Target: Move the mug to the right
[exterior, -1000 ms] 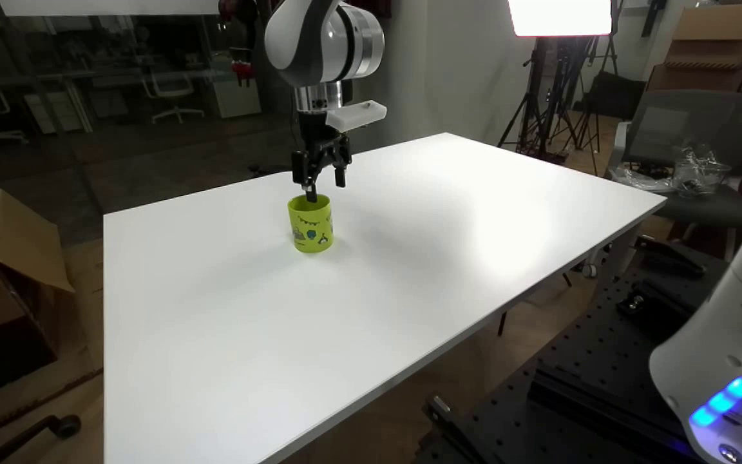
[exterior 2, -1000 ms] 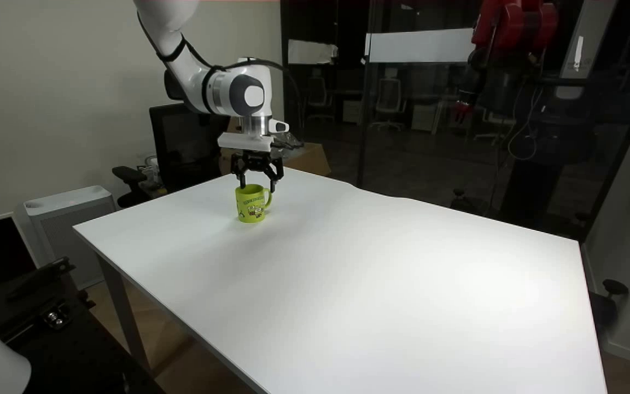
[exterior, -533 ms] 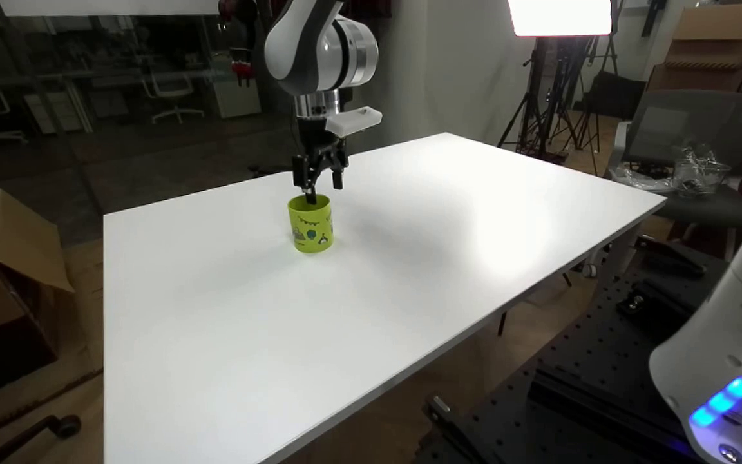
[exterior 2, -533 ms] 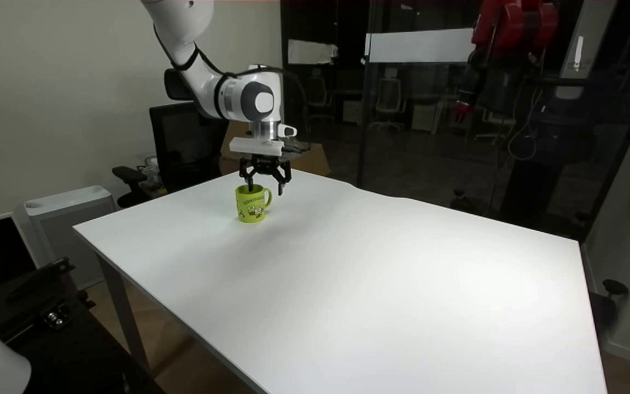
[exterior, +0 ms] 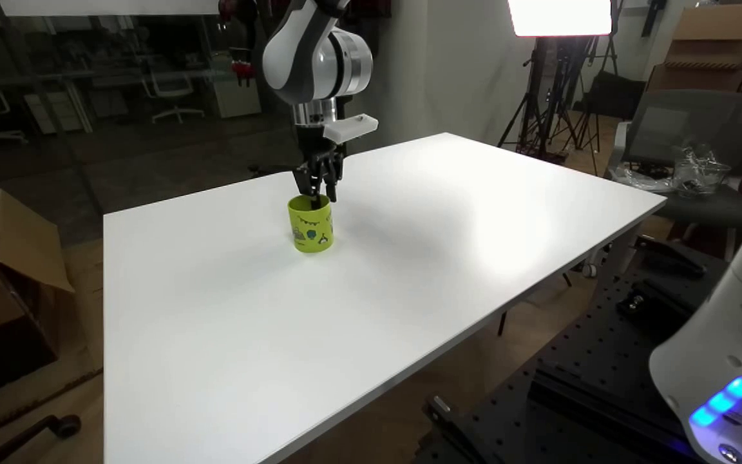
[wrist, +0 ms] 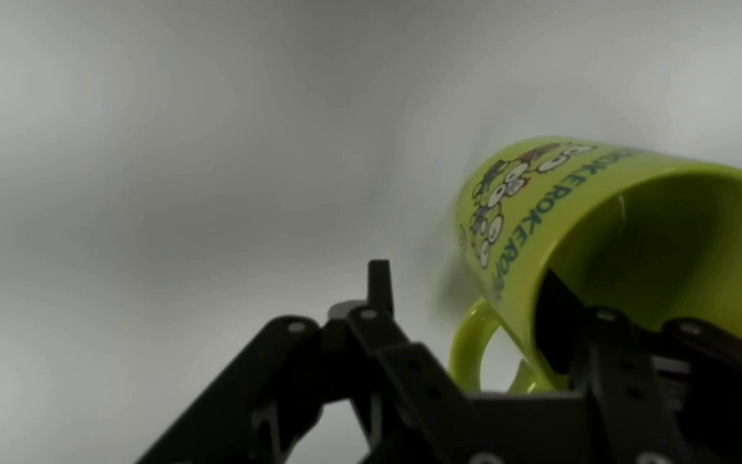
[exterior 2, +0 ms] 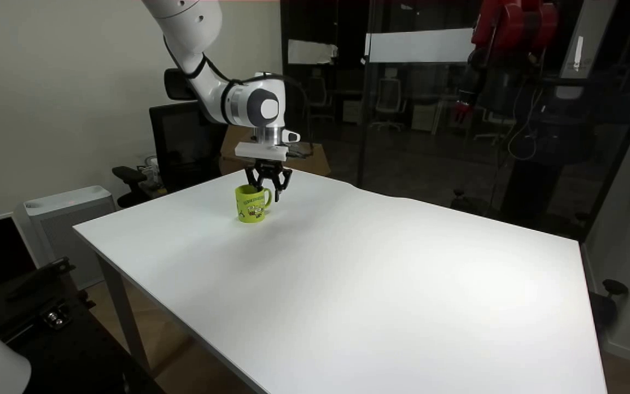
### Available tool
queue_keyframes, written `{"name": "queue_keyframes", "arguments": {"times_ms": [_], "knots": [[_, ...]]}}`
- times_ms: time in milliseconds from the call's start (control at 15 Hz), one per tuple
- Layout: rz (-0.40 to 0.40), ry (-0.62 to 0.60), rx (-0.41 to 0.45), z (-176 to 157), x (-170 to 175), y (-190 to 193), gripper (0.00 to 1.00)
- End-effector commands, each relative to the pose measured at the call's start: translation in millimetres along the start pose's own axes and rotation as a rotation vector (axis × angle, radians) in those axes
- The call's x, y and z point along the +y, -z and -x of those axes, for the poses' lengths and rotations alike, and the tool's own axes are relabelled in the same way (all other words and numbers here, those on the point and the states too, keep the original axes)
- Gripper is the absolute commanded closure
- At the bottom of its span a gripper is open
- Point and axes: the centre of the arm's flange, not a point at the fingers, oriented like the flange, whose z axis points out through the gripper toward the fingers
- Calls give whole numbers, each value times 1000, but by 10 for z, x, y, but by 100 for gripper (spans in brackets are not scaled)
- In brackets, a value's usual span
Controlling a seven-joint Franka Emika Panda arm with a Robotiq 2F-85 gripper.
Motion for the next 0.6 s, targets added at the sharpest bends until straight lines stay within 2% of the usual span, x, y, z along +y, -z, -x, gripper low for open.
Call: {"name": "queue_keyframes", "arguments": {"times_ms": [0, 200, 333, 533], "knots": [[2, 2, 0, -172, 35, 1, 75], [3, 7, 3, -195, 16, 30, 97], [3, 9, 1, -194, 6, 42, 100], [2, 5, 3, -175, 15, 51, 97]]}}
